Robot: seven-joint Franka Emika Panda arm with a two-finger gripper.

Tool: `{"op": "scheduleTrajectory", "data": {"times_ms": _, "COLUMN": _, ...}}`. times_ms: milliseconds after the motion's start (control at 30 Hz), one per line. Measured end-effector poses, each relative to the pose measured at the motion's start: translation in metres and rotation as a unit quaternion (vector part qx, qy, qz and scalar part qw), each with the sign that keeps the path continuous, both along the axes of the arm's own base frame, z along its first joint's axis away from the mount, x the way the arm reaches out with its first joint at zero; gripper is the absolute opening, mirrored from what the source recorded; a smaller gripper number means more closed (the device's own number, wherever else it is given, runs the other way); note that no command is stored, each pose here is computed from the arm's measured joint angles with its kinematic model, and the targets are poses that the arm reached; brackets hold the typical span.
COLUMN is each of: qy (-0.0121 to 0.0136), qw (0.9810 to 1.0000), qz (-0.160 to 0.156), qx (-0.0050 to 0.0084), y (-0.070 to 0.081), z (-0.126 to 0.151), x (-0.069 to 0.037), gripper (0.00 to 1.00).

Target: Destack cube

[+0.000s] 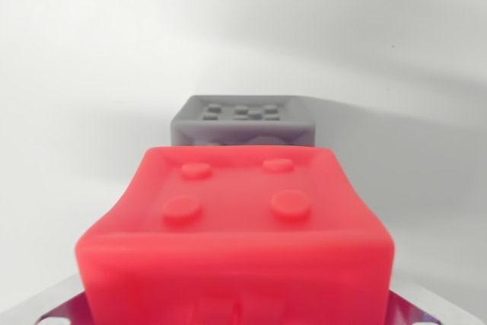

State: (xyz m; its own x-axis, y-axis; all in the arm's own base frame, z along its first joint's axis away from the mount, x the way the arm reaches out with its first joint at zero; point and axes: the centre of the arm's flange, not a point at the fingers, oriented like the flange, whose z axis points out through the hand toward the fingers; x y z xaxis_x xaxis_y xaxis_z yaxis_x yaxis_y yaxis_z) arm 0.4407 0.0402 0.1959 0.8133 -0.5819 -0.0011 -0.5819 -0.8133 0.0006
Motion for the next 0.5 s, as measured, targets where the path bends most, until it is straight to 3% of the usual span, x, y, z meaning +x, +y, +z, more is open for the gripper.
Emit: {"op": "scheduleTrajectory", "data": {"times_ms": 500, "qy": -0.0012, "qw": 1.0000, "qz": 0.000, "qx": -0.0006, "y": 0.000, "z": 0.033, "x": 0.000, "gripper": 0.00}}
